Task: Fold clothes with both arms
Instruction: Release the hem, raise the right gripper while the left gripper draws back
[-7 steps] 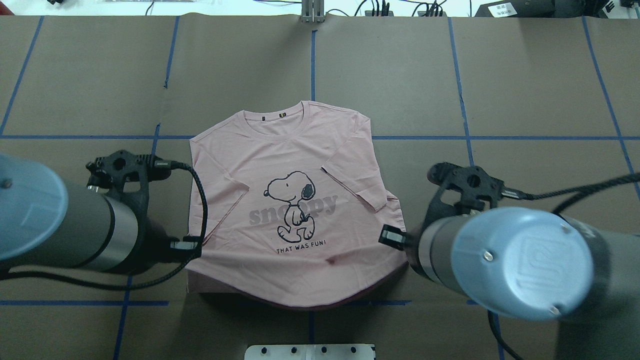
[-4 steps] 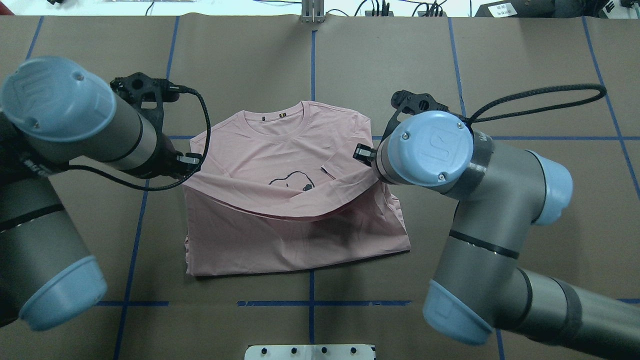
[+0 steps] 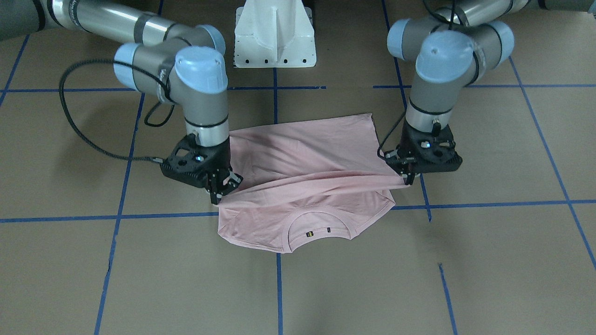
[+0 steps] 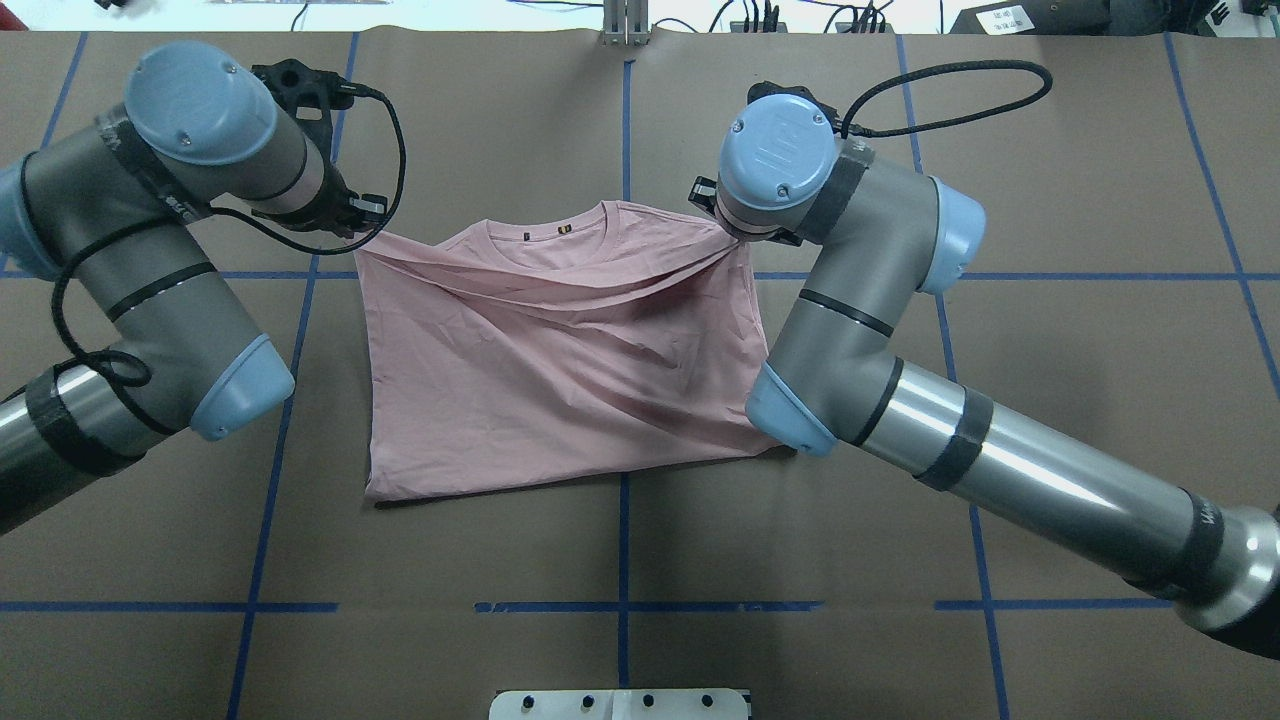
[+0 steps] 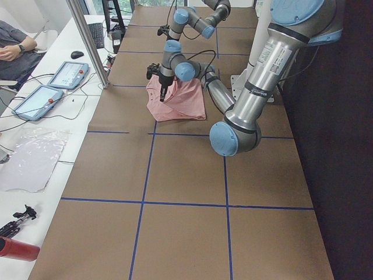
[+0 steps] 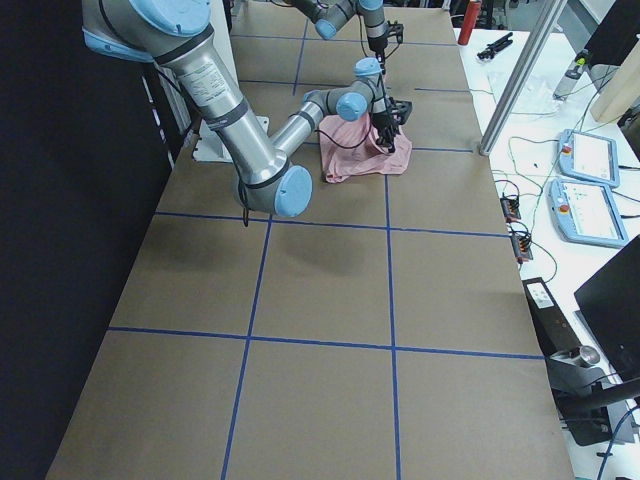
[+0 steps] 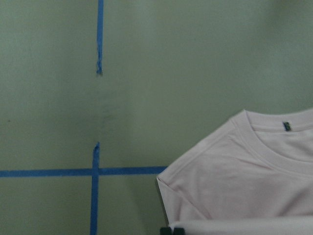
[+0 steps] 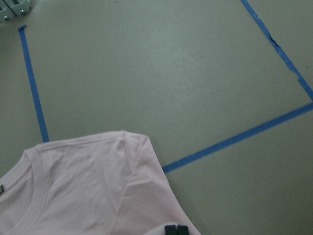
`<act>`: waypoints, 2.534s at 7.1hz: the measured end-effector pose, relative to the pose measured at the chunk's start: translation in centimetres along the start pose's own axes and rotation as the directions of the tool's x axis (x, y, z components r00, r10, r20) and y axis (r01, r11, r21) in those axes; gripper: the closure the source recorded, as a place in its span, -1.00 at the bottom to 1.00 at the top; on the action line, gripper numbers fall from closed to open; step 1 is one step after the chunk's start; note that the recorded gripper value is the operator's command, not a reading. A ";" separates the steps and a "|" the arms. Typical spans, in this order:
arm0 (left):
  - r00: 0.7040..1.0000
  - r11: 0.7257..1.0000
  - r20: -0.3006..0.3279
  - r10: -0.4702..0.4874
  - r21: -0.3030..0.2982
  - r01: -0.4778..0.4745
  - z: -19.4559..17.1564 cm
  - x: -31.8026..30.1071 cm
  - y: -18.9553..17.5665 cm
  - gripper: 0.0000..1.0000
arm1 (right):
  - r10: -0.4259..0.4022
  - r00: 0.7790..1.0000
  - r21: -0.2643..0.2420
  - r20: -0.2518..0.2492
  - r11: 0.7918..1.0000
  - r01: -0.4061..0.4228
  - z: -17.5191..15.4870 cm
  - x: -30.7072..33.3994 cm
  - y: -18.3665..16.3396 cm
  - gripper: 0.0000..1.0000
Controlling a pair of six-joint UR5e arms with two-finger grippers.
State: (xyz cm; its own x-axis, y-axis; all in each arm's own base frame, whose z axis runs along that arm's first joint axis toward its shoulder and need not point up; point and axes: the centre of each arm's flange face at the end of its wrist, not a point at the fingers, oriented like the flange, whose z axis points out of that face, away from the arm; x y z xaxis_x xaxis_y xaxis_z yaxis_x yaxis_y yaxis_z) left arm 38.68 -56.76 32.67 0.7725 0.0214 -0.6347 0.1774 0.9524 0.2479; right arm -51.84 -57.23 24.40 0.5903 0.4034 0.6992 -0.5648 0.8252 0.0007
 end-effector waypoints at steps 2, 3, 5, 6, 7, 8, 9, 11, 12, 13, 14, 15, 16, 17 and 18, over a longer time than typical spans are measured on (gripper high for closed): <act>0.998 0.998 0.002 0.062 0.019 -0.062 6.3 -2.7 -1.0 -1.00 | -0.028 1.000 0.021 -0.015 0.999 0.028 4.4 -2.1 -2.4 -1.00; 0.994 0.994 -0.002 0.107 0.032 -0.107 6.4 -3.7 -1.0 -1.00 | -0.064 0.998 0.015 -0.014 0.998 0.064 4.5 -2.4 -3.7 -1.00; 0.983 0.981 -0.048 0.177 0.083 -0.173 2.4 -5.0 1.1 -1.00 | -0.147 0.989 -0.059 0.023 0.987 0.148 3.0 -1.1 -5.7 -1.00; 0.980 0.980 -0.090 0.177 0.107 -0.167 -0.4 -4.8 3.0 -1.00 | -0.167 0.985 -0.078 0.049 0.982 0.171 2.0 0.9 -5.6 -1.00; 0.981 0.987 -0.139 0.138 0.102 -0.125 -2.4 -4.1 6.2 -0.66 | -0.177 0.982 -0.082 0.069 0.980 0.182 0.8 2.9 -5.4 -1.00; 0.981 0.996 -0.184 0.070 0.066 -0.059 -3.3 -2.9 9.8 -0.27 | -0.181 0.980 -0.081 0.079 0.979 0.187 -0.4 4.3 -5.1 -1.00; 0.979 1.000 -0.206 -0.007 0.016 0.010 -3.2 -1.4 13.2 -0.20 | -0.182 0.980 -0.081 0.085 0.979 0.189 -1.5 5.0 -4.8 -1.00; 0.972 0.992 -0.203 -0.117 -0.066 0.106 -1.7 1.6 19.1 -0.19 | -0.184 0.979 -0.080 0.092 0.978 0.192 -2.3 5.4 -4.5 -1.00; 0.973 0.990 -0.193 -0.128 -0.090 0.112 -0.9 2.2 20.9 -0.19 | -0.185 0.979 -0.080 0.092 0.978 0.192 -2.4 5.5 -4.4 -1.00; 0.975 0.989 -0.186 -0.125 -0.107 0.106 -0.4 2.5 22.2 -0.19 | -0.185 0.978 -0.080 0.092 0.978 0.192 -2.4 5.5 -4.4 -1.00; 0.976 0.988 -0.181 -0.118 -0.120 0.097 0.0 2.8 23.2 -0.11 | -0.185 0.979 -0.080 0.091 0.978 0.192 -2.3 5.6 -4.4 -1.00; 0.978 0.988 -0.177 -0.111 -0.130 0.089 0.3 3.0 23.9 0.15 | -0.185 0.979 -0.080 0.088 0.978 0.192 -2.2 5.8 -4.4 -1.00; 0.979 0.987 -0.172 -0.106 -0.138 0.082 0.6 3.2 24.5 0.93 | -0.185 0.979 -0.081 0.084 0.978 0.192 -2.0 6.0 -4.4 -1.00; 0.980 0.987 -0.171 -0.101 -0.145 0.076 0.8 3.4 24.9 1.00 | -0.185 0.979 -0.081 0.081 0.978 0.192 -1.9 6.2 -4.4 -1.00; 0.980 0.986 -0.173 -0.098 -0.147 0.073 0.7 3.5 25.1 1.00 | -0.185 0.980 -0.082 0.079 0.978 0.191 -1.8 6.3 -4.3 -1.00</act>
State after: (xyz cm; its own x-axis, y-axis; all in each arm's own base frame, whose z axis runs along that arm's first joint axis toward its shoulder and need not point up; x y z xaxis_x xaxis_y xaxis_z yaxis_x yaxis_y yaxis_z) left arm 46.23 -32.96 37.18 0.6341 -0.0202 -0.7730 0.1414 0.9858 0.0903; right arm -44.60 -57.56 27.55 0.6372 0.2113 0.7412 -0.3924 0.9167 0.0760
